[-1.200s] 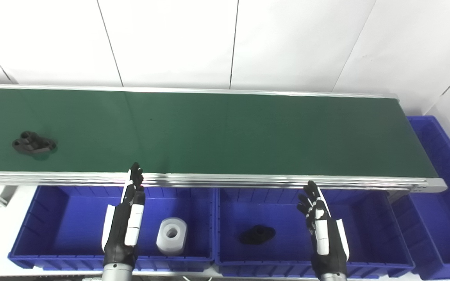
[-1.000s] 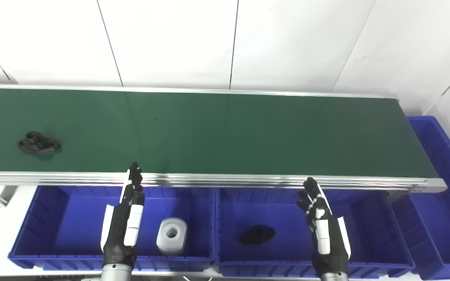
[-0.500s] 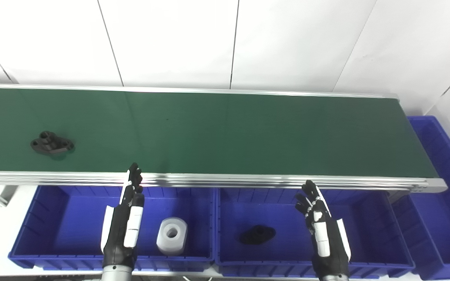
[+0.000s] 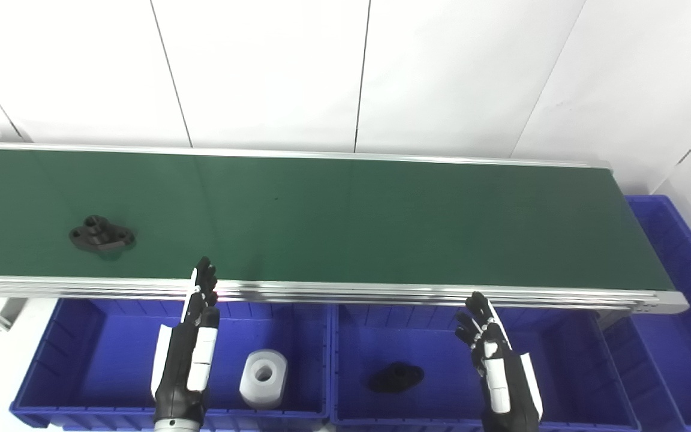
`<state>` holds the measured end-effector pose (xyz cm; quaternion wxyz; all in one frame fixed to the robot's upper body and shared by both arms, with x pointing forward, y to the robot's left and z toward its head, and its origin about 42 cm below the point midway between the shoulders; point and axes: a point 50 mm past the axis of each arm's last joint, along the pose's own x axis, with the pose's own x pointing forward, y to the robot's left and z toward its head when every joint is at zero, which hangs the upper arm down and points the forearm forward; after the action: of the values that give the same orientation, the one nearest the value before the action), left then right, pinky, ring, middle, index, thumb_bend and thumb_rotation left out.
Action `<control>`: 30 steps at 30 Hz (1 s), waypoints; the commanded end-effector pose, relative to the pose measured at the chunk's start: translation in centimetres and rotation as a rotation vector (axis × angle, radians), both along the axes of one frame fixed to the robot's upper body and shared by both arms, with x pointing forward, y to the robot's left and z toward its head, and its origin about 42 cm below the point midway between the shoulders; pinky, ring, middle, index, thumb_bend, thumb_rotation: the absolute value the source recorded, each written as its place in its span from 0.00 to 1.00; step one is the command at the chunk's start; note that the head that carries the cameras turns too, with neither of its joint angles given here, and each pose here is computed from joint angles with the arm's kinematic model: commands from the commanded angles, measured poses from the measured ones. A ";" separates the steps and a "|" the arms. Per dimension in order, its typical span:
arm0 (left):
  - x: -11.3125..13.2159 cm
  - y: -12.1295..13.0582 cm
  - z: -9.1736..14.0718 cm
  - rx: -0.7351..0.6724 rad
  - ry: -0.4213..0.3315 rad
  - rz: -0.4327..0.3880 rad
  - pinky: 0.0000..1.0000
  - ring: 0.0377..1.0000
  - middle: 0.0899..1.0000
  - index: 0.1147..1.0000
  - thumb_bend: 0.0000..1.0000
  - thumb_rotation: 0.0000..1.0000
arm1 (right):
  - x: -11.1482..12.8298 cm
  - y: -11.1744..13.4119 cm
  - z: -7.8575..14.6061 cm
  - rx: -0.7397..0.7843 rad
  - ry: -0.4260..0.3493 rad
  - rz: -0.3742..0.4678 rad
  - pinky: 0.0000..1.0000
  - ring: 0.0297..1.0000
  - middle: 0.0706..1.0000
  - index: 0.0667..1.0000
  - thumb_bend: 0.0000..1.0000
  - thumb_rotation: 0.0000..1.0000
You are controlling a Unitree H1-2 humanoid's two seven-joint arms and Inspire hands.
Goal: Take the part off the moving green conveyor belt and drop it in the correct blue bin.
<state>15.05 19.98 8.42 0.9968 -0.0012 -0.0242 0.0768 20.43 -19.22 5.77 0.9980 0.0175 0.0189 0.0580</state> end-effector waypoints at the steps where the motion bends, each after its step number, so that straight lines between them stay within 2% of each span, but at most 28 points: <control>1: -0.1 0.0 0.6 0.015 -0.047 0.014 1.00 0.99 1.00 1.00 0.54 1.00 | 0.5 0.2 1.0 0.005 -0.063 0.012 0.88 0.90 0.94 0.95 0.79 0.93; 11: -0.3 -0.3 0.5 0.020 -0.056 -0.007 1.00 1.00 1.00 1.00 0.54 1.00 | 1.3 0.2 0.3 -0.016 -0.092 0.019 0.89 0.91 0.94 0.95 0.79 0.95; 18: 0.1 -1.6 -1.1 0.040 -0.055 0.018 0.99 0.97 0.99 1.00 0.59 0.97 | 1.5 -1.1 -1.2 -0.015 -0.083 0.015 0.89 0.91 0.95 0.95 0.78 0.96; 22: 0.4 -2.4 -2.3 0.071 -0.037 0.035 0.91 0.92 0.95 1.00 0.59 0.96 | 2.0 -2.2 -2.2 -0.010 -0.074 0.022 0.94 0.93 0.97 0.97 0.77 0.99; 25: 0.5 -2.7 -3.1 0.068 -0.020 0.054 0.86 0.90 0.94 0.98 0.62 0.90 | 2.3 -2.8 -2.7 0.004 -0.067 0.023 0.98 0.96 0.99 1.00 0.76 1.00; 30: 0.6 -3.3 -2.8 0.045 -0.031 0.072 0.83 0.88 0.92 0.97 0.57 0.87 | 2.6 -3.6 -2.7 0.021 -0.063 0.020 1.00 0.99 1.00 1.00 0.70 1.00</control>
<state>15.23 16.91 4.43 0.9942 0.0269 -0.0042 0.1042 22.15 -22.89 1.85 0.9972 0.0208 0.0328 0.0636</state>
